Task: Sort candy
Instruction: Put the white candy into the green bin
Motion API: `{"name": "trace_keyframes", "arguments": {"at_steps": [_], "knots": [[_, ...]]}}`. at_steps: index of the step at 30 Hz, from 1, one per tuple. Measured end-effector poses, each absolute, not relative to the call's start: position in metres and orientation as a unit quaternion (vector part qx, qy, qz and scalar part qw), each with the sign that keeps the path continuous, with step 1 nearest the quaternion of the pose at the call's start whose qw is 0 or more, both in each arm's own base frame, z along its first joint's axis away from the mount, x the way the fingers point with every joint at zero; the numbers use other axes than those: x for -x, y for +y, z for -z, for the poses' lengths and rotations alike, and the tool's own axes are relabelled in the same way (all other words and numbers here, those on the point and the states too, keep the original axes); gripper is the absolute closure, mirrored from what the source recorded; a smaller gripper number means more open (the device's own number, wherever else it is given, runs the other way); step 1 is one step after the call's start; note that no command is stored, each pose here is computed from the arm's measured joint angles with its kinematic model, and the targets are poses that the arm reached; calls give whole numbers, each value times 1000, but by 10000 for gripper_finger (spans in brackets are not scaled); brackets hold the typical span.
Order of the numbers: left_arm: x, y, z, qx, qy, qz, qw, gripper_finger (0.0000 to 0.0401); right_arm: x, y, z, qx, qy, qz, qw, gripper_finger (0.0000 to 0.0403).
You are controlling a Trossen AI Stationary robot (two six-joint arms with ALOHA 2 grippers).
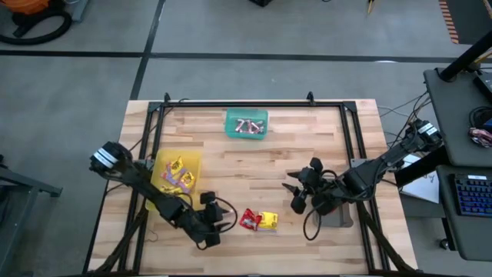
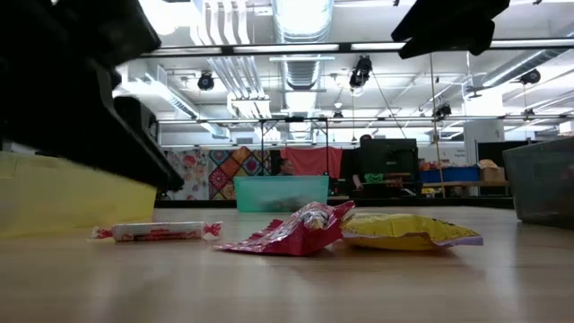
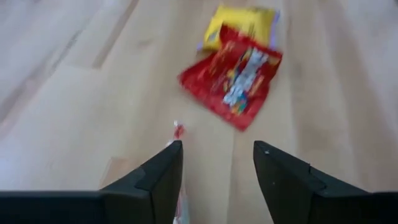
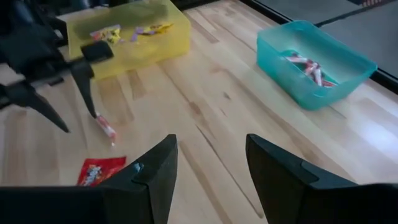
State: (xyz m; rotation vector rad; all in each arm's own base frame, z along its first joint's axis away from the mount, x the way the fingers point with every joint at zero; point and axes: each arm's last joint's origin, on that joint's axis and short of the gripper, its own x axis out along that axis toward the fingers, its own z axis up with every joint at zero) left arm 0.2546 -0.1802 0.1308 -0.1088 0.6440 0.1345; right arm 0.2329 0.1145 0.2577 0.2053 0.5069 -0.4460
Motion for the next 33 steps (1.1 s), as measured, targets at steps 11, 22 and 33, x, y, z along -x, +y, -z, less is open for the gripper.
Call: {"name": "trace_keyframes", "arguments": {"at_steps": [11,22,33], "knots": [[-257,-174,-102,52,365,-99,924,268,-235,116,-260,-116,232,213,942,220],[-257,-173,-100,48,369,-100,923,361,-246,122,-249,-92,240,208,944,220],[-262,-176,-136,-10,295,-51,954,393,-269,137,-236,-9,224,159,962,220]]}}
